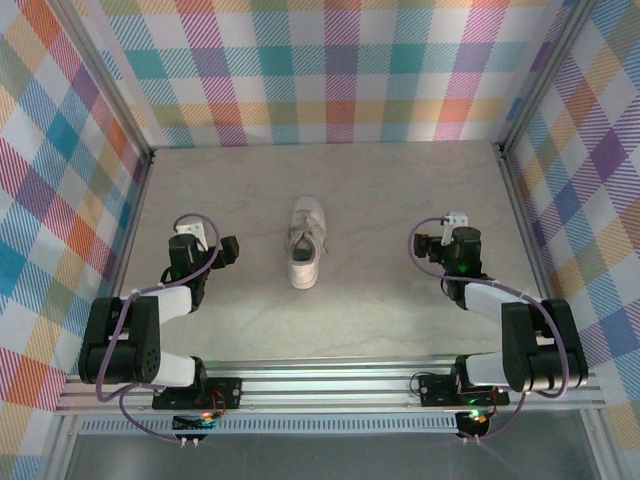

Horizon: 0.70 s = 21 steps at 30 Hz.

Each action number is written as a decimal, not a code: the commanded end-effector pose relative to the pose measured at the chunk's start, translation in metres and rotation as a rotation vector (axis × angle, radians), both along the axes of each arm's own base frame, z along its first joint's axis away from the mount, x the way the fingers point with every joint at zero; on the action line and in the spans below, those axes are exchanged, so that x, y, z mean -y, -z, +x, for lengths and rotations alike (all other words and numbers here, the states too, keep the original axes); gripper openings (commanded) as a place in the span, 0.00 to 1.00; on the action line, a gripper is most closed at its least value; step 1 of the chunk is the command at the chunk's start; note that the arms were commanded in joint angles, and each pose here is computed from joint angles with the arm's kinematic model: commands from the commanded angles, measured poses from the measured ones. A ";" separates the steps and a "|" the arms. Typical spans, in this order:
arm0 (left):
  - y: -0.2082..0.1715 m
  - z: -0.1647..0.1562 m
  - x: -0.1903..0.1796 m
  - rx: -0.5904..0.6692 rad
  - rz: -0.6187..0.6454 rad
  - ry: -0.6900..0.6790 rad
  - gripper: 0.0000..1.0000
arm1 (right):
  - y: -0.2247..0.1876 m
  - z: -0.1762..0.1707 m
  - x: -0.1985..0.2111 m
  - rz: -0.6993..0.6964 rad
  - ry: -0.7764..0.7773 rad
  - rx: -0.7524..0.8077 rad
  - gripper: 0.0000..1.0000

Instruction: Tie the shoes

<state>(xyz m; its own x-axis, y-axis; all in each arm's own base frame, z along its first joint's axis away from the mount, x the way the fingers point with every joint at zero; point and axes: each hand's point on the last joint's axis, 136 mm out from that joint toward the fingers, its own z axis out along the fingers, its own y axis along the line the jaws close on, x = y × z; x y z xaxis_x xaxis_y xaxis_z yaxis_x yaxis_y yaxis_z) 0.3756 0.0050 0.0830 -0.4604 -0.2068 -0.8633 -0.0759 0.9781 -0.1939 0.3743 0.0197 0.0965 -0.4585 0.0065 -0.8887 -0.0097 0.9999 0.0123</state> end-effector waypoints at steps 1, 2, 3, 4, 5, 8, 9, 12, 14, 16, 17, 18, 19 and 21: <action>-0.020 0.016 0.007 0.141 0.027 0.053 1.00 | -0.017 0.014 -0.003 0.017 -0.036 0.135 0.99; -0.015 0.017 0.008 0.136 0.028 0.059 1.00 | -0.011 0.016 -0.001 0.022 -0.031 0.131 0.99; -0.013 0.018 0.011 0.149 0.031 0.074 1.00 | -0.005 0.018 -0.001 0.024 -0.036 0.131 0.99; -0.011 0.018 0.015 0.144 0.039 0.089 1.00 | 0.002 0.019 -0.003 0.025 -0.045 0.125 0.99; -0.007 0.019 0.017 0.133 0.051 0.091 1.00 | 0.004 0.022 -0.005 0.022 -0.057 0.132 0.99; 0.004 0.024 0.020 0.081 0.085 0.087 1.00 | 0.007 0.024 -0.001 0.068 -0.063 0.086 0.99; 0.003 0.026 0.020 0.084 0.106 0.075 1.00 | 0.005 0.025 0.000 0.071 -0.066 0.088 0.99; 0.003 0.026 0.020 0.084 0.113 0.071 1.00 | 0.005 0.024 0.000 0.069 -0.066 0.089 0.99; 0.003 0.025 0.021 0.081 0.114 0.073 1.00 | 0.005 0.024 -0.001 0.069 -0.066 0.089 0.99; 0.003 0.026 0.021 0.083 0.117 0.072 1.00 | 0.005 0.024 0.000 0.067 -0.067 0.091 0.99; 0.003 0.026 0.022 0.082 0.117 0.073 1.00 | 0.006 0.023 -0.001 0.064 -0.069 0.092 0.99; 0.003 0.025 0.021 0.082 0.118 0.073 1.00 | 0.005 0.024 -0.002 0.066 -0.074 0.090 0.99; 0.003 0.025 0.021 0.082 0.117 0.073 1.00 | 0.006 0.024 -0.002 0.071 -0.076 0.084 0.99; 0.003 0.026 0.021 0.083 0.118 0.072 1.00 | 0.006 0.024 -0.002 0.071 -0.078 0.085 0.99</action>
